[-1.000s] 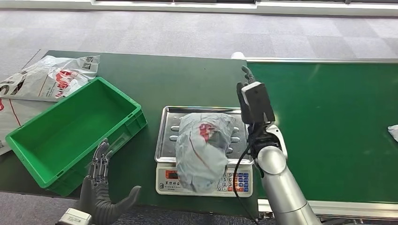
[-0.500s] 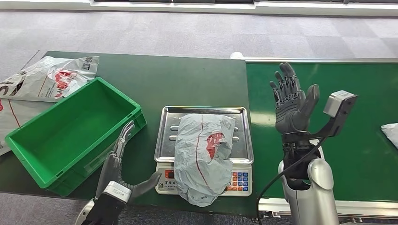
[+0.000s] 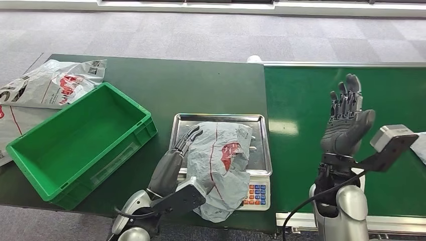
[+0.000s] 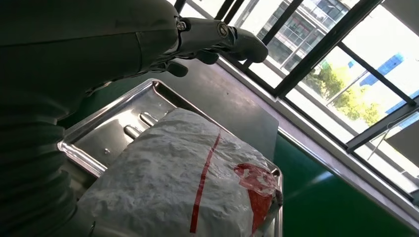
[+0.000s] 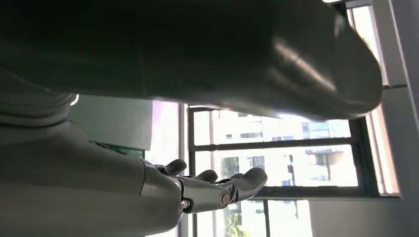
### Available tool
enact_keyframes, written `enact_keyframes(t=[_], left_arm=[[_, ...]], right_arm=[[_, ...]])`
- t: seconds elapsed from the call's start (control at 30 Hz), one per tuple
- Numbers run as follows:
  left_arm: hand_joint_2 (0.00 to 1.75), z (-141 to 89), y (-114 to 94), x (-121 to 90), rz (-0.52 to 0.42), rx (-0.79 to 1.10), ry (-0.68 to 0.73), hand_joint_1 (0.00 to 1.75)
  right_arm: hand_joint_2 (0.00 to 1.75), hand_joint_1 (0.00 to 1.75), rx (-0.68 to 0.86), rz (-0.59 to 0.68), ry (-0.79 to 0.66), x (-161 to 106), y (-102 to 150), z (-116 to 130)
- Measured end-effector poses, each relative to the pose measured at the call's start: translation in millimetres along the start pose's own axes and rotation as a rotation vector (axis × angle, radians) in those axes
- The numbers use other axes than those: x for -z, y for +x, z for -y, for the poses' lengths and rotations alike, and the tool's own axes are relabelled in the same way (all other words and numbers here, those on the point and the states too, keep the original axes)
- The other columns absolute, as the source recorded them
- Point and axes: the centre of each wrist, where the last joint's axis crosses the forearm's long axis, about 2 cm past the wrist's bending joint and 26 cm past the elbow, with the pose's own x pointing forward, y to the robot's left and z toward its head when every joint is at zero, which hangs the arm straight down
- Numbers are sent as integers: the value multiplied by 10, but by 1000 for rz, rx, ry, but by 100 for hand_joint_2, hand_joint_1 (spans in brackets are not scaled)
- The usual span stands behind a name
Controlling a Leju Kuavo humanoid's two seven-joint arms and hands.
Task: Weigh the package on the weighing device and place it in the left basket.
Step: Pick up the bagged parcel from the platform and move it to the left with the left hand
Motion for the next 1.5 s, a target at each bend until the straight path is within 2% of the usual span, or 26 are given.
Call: enact_keyframes(t=[0.13, 0.2, 0.27, 0.33, 0.4, 0.53, 0.67, 0.9, 1.2, 1.4, 1.5], left_arm=[[175, 48, 19, 55, 1, 9, -22, 0], [175, 55, 22, 87, -5, 19, -37, 0], [175, 69, 21, 176, -18, 49, -76, 0], [175, 111, 17, 330, -44, 89, -139, 0], [175, 188, 1, 506, -89, 127, -201, 0], [175, 362, -99, 804, -189, 202, -284, 10], [175, 491, -200, 994, -257, 263, -354, 175], [175, 649, -271, 1132, -388, 406, -405, 175], [175, 587, -387, 1206, -418, 490, -408, 175], [175, 356, -372, 1302, -344, 435, -231, 175], [175, 16, -312, 1372, -275, 380, -65, 175]], right_arm=[[0, 0, -18, 22, -18, -22, 44, 13], [87, 0, -57, 63, -53, -40, 60, 25], [175, 0, -153, 165, -142, -93, 101, 48], [175, 0, -263, 289, -272, -211, 170, 74], [175, 0, -317, 359, -388, -401, 217, 89], [175, 0, -286, 316, -448, -769, 241, 75], [175, 0, -233, 262, -441, -903, 238, 32], [175, 0, -137, 220, -418, -895, 210, -104], [175, 0, -80, 187, -386, -802, 150, -274], [175, 0, -98, 200, -382, -769, 160, -327], [175, 0, -101, 202, -390, -770, 167, -365]])
